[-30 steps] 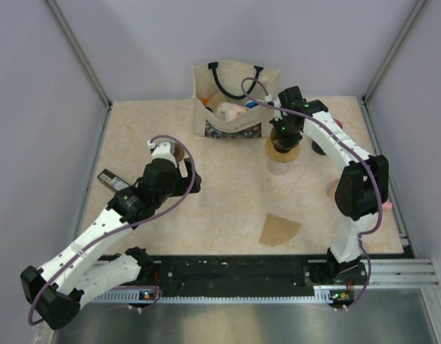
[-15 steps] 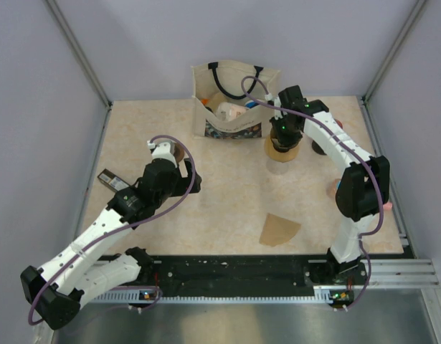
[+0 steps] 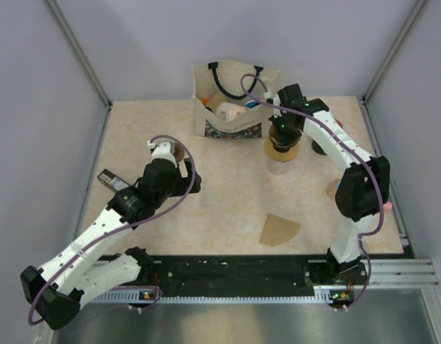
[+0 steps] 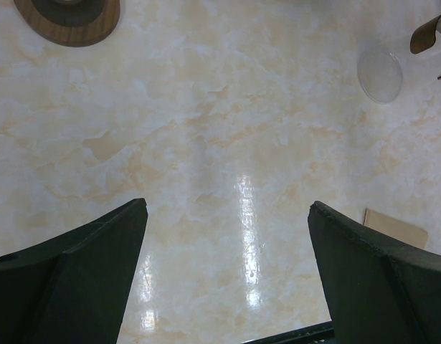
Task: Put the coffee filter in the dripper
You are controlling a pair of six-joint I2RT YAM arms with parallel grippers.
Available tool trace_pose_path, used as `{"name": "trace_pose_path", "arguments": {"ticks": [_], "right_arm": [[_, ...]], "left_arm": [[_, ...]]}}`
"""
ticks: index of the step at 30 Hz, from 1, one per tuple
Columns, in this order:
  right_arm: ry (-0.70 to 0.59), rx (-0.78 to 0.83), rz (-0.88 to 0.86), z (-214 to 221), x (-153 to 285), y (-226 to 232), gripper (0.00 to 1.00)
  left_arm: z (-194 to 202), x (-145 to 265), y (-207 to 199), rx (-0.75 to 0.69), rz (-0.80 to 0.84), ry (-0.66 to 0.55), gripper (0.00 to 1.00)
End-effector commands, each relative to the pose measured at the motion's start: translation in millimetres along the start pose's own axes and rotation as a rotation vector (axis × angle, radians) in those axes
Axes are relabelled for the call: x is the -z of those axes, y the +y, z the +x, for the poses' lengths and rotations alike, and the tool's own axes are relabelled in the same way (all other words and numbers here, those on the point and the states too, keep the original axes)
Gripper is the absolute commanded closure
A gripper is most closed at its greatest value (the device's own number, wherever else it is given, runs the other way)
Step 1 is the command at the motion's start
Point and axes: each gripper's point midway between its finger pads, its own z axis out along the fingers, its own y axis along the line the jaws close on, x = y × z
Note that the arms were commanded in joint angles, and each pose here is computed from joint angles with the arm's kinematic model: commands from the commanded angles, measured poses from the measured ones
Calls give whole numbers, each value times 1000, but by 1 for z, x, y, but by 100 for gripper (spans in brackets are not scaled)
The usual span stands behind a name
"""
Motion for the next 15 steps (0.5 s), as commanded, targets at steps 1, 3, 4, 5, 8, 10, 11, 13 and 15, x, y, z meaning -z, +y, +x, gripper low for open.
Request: {"name": "trace_pose_path", "arguments": {"ticks": [1,3,4,5,8,10,11,13,15], "right_arm": [[-140,10,-9,-34,40,9,100],[-158,9,-8,-38,46,8,100],[-161,9,-8,-38,48,8,100],[-167,9,-8,-39,51,8,100],[-175,10,-6,-40,54,8,100],[-186,9,-3,-41,59,8,100],[-193,9,-3,-42,62,7,100],[-206,10,-13,-45,66,10,100],[-213,12,-16,-46,69,10,100]], "left_arm": [[-3,1,2,-9,-2,-18,1],[-3,0,1,-8,1,-18,1],[-2,0,2,-9,-2,-14,1],[-3,0,1,-8,2,-15,1],[-3,0,1,-8,3,-16,1],[-4,1,0,-7,4,-17,1],[-4,1,0,-8,7,-19,1],[-5,1,-1,-7,8,-21,1],[-4,1,-1,-8,8,-18,1]]}}
